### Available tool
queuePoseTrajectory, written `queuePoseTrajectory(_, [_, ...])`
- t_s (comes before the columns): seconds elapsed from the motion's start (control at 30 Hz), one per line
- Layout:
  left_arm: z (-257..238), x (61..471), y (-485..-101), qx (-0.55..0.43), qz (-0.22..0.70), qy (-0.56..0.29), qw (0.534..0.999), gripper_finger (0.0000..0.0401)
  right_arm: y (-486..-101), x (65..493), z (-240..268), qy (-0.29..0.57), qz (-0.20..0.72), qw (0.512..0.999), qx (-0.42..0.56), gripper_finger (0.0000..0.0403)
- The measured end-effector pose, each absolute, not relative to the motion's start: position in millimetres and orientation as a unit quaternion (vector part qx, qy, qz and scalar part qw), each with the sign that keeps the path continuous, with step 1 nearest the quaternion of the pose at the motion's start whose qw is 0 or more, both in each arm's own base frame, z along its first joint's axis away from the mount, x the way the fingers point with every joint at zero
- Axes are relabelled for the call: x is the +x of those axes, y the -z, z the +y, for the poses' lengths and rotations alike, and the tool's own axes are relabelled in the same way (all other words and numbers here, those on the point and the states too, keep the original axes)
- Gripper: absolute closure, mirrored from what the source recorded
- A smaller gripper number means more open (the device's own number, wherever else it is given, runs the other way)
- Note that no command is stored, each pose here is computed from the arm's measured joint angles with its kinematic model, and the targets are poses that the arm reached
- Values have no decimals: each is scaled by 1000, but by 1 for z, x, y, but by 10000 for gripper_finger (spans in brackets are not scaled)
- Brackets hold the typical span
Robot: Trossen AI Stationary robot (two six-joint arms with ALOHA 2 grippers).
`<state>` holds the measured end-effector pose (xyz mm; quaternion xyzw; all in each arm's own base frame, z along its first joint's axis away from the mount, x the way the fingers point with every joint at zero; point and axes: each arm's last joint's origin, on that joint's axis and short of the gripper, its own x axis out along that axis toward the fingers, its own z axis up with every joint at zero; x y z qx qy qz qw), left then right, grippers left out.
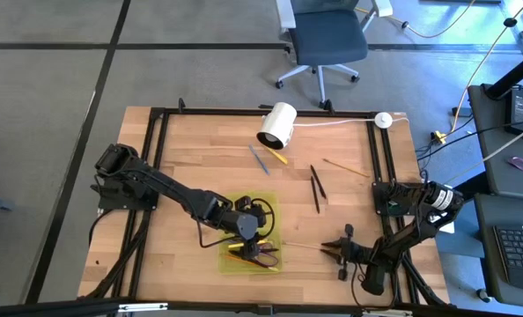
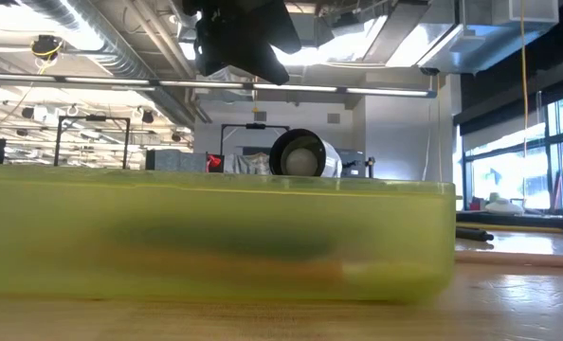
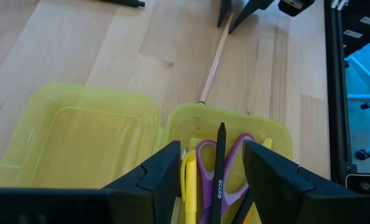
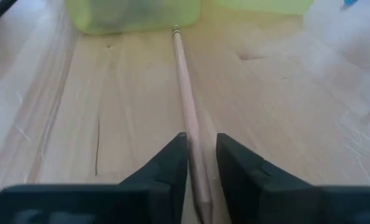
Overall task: Pick & place school supplies into a supply box
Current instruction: Put the pink pencil into the yellow supply box
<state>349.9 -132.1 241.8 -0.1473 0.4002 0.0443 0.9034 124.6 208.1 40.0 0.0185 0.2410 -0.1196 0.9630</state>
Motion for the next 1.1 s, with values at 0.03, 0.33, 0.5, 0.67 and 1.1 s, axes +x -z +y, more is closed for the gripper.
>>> queuePoseTrajectory(0.03, [-132, 350, -242, -147, 400, -44, 903, 236, -40, 125, 208, 119, 241, 963, 18, 317])
queuePoseTrajectory(0.33, [-132, 350, -242, -147, 400, -44, 903, 239, -40, 125, 209, 122, 234, 964, 18, 366])
queuePoseTrajectory(0.5, [-132, 350, -242, -147, 400, -44, 903, 239, -42, 128, 215, 121, 230, 965, 23, 373])
queuePoseTrajectory(0.67, [-132, 350, -242, -147, 400, -44, 903, 239, -45, 131, 220, 118, 231, 965, 34, 367])
queuePoseTrajectory(1.1, [-132, 350, -242, -147, 400, -44, 903, 239, -59, 130, 221, 102, 265, 958, 45, 371])
